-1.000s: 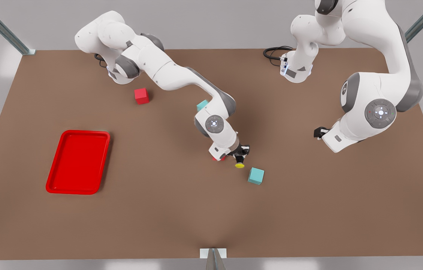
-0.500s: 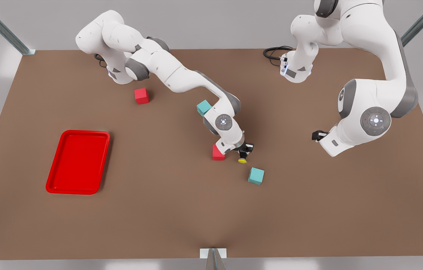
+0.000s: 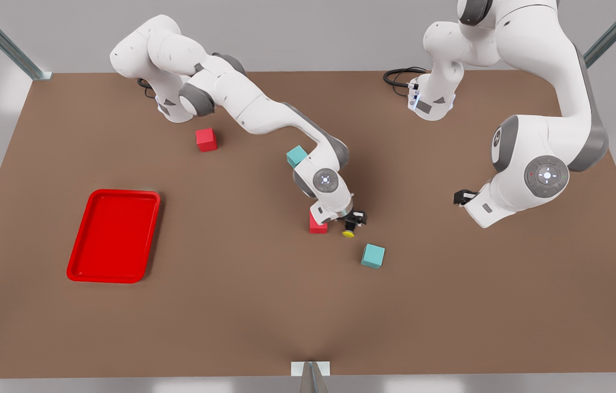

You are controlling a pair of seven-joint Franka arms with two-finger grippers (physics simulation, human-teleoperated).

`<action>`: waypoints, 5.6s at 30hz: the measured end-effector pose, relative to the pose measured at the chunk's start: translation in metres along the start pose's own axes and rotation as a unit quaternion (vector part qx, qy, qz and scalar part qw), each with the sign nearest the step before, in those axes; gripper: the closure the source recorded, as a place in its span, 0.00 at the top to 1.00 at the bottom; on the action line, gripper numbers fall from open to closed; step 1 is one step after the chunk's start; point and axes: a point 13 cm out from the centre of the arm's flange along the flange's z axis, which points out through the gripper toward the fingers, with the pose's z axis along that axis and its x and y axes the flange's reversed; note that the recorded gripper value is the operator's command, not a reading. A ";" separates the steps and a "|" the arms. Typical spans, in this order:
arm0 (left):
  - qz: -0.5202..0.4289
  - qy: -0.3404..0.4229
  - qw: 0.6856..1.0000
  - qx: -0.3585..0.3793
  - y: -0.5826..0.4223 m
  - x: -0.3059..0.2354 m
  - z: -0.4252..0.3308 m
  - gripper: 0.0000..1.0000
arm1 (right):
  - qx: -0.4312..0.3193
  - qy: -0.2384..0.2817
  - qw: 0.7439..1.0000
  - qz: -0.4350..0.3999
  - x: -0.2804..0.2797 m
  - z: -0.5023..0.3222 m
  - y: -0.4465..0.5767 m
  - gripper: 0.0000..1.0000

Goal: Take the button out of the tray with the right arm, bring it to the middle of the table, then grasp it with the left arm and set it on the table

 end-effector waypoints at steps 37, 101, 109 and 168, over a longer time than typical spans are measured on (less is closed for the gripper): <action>0.036 -0.110 0.992 0.055 -0.317 -0.106 0.251 1.00 | 0.197 0.006 0.976 -0.088 -0.204 -0.538 -0.350 1.00; 0.064 -0.100 0.991 0.068 -0.313 -0.084 0.224 0.48 | 0.186 0.005 0.970 -0.156 -0.204 -0.557 -0.337 1.00; -0.050 -0.095 0.994 0.021 -0.289 -0.075 0.189 0.48 | 0.186 0.007 0.970 -0.159 -0.199 -0.554 -0.330 1.00; -0.686 -0.499 0.420 -0.322 -0.018 -0.040 0.328 1.00 | 0.178 0.015 0.979 -0.099 -0.226 -0.528 -0.351 1.00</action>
